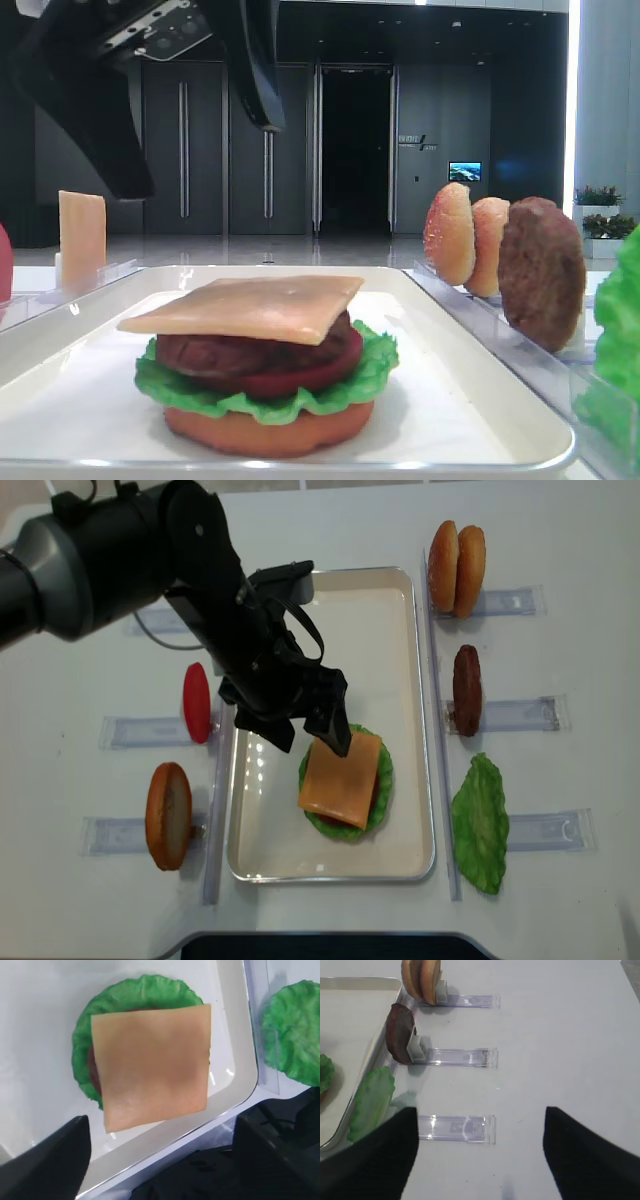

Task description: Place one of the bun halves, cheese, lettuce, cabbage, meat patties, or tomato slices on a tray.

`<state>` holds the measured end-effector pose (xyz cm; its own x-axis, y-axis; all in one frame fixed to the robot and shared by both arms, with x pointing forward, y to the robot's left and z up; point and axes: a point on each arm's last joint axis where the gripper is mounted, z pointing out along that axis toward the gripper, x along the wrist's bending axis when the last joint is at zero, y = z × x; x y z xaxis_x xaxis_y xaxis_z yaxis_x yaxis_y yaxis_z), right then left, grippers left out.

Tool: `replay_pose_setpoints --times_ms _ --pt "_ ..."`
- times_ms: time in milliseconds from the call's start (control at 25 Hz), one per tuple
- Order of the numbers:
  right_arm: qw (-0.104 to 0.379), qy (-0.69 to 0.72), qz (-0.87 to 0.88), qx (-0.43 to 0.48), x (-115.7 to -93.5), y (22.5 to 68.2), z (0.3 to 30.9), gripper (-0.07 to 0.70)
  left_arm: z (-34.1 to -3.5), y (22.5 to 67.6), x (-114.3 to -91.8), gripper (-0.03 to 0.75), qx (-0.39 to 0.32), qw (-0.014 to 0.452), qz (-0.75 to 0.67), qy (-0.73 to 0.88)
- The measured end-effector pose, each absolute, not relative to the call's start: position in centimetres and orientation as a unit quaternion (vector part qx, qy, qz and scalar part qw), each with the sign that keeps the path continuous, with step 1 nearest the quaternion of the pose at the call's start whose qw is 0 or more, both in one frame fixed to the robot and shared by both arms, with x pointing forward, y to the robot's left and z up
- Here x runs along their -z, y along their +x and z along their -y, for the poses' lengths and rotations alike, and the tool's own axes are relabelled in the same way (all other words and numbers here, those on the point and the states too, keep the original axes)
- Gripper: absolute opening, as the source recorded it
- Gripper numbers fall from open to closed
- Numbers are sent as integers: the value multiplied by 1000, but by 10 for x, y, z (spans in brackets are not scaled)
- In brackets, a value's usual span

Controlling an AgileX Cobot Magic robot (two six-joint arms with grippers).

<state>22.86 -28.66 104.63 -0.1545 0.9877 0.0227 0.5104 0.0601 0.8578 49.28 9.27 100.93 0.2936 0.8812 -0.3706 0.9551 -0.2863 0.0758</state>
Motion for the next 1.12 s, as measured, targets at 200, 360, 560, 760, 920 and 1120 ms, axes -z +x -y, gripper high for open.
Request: replay_pose_setpoints --times_ms 200,360,560,760,920,1120 --pt "313 570 -657 -381 -1046 229 287 524 -96 497 -1029 681 111 111 -571 806" --pt "313 570 -657 -381 -1046 229 287 524 -99 502 -1043 681 85 94 -571 811" --pt "313 570 -657 -381 -1046 229 287 524 -100 504 -1047 681 71 93 -573 811" --pt "313 570 -657 -381 -1046 229 287 524 -103 502 -1054 681 59 99 -573 812" --pt "313 570 -657 -381 -1046 229 287 524 -107 501 -1061 681 43 103 -573 812" --pt "313 570 -657 -381 -1046 229 287 524 -114 501 -1066 681 14 101 -574 812"
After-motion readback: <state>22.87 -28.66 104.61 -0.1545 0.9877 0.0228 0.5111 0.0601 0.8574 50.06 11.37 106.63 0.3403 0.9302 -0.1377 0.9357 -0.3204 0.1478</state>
